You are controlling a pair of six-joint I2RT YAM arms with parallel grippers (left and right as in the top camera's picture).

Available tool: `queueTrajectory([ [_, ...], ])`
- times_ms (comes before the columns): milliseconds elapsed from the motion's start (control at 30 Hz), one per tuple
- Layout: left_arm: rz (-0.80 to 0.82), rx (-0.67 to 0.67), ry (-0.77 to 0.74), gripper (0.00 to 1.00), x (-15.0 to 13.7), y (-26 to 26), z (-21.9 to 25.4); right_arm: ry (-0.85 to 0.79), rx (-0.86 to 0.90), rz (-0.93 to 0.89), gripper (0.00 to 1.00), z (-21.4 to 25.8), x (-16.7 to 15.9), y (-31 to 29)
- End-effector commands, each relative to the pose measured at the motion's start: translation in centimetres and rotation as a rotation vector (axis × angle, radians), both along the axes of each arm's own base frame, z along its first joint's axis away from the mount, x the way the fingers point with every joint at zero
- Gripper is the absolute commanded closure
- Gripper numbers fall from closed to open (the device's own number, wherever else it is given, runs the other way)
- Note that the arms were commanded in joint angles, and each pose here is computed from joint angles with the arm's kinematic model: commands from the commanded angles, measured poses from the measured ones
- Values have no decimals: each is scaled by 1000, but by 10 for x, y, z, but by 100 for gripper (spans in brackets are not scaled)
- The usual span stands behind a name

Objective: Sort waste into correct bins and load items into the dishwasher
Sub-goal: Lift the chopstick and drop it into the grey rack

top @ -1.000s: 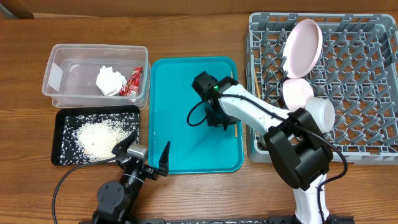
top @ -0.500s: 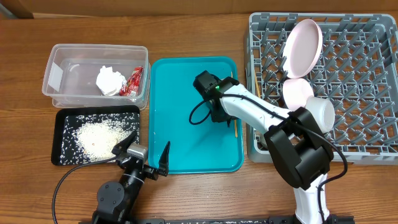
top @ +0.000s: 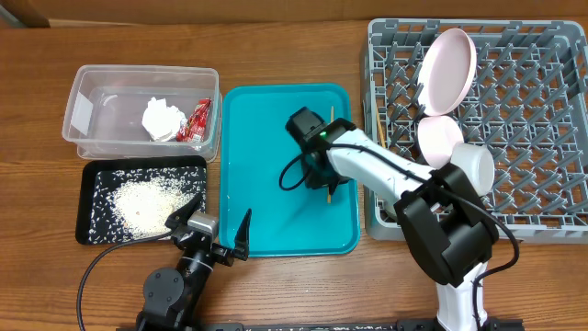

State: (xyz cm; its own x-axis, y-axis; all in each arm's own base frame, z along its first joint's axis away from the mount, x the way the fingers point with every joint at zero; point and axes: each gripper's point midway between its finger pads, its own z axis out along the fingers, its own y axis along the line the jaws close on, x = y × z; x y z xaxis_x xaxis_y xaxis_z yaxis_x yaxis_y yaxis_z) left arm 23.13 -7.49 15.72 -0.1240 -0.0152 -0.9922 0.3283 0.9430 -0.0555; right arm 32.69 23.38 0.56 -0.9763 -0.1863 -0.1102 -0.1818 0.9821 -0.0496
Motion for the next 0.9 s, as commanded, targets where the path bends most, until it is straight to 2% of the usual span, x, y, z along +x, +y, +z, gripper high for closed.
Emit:
queueTrajectory([
  [0,5,3,-5,0,0,1,-1,64,52,65,70,-6,-18,25],
  [100,6,3,-5,0,0,1,-1,48,68,20,76,-1,-15,30],
  [167,5,3,-5,0,0,1,-1,48,70,-35,85,-1,-13,28],
  [200,5,3,-5,0,0,1,-1,56,70,-93,96,-1,-13,24],
  [300,5,3,-5,0,0,1,-1,38,64,-102,96,4,-10,23],
  [400,5,3,-5,0,0,1,-1,1,83,-66,96,29,-4,26],
  [567,5,3,-5,0,0,1,-1,-225,104,-56,96,118,22,15],
  [700,5,3,-5,0,0,1,-1,-400,53,-137,96,178,37,-29],
  [867,5,3,-5,0,0,1,-1,-388,7,-215,96,190,48,-88],
])
